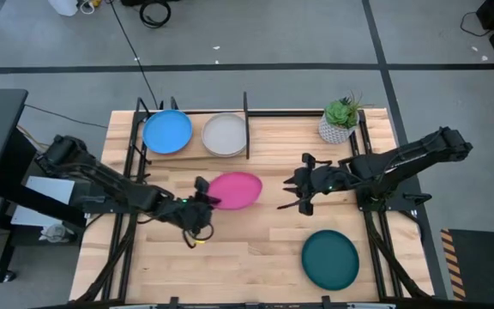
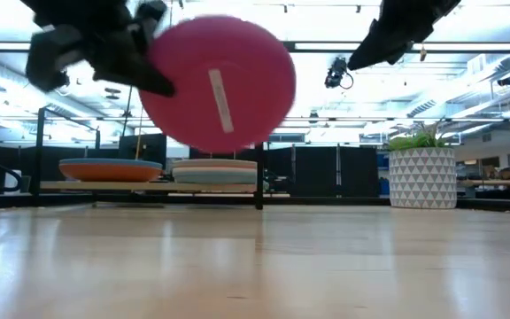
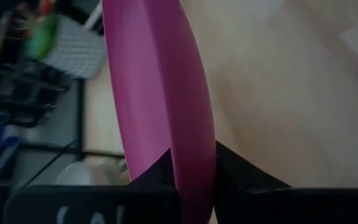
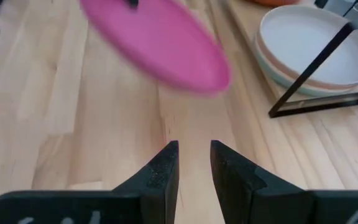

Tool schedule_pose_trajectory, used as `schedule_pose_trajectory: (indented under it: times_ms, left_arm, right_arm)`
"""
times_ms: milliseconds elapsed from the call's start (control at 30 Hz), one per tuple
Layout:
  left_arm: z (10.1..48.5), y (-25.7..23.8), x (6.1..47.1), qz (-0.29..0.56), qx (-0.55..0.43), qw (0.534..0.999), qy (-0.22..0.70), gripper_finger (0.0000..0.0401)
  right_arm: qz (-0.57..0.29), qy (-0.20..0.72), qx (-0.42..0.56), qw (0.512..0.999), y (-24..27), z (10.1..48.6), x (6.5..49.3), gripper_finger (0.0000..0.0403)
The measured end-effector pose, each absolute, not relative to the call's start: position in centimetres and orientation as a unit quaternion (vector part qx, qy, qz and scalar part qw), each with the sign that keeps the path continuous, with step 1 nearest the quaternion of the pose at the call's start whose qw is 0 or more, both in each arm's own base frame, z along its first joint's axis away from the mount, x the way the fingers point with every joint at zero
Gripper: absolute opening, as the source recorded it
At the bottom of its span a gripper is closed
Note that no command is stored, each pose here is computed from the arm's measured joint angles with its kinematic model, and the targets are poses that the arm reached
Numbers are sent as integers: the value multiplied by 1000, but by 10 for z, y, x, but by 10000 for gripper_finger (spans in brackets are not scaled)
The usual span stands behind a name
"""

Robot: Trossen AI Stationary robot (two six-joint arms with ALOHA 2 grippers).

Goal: Place and stack plates onto a shelf
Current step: Stack the pink plate on top of the blue plate on the shelf

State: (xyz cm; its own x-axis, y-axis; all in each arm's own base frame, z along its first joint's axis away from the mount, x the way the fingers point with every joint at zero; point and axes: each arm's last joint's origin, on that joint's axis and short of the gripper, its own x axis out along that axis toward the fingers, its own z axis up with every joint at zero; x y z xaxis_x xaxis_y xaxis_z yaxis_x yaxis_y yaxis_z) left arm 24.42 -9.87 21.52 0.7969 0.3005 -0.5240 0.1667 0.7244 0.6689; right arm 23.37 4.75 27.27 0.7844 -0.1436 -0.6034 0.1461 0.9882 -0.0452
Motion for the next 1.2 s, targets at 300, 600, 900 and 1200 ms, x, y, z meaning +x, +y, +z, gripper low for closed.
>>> schedule_pose_trajectory:
  times_ms: [300, 600, 900, 1200]
  left_arm:
    - [234, -88, 216, 181, 380, 850, 318, 59]
    - [234, -54, 214, 302, 351, 814, 350, 59]
    - [224, -15, 203, 351, 313, 765, 439, 59]
    - [223, 20, 191, 403, 267, 722, 495, 59]
  right_arm:
    - [-85, 363, -15, 928, 51, 249, 251, 98]
    - [-119, 372, -32, 920, 49, 248, 246, 98]
    - [-160, 364, -24, 917, 49, 261, 225, 98]
    - [-203, 351, -18, 914, 55, 270, 199, 98]
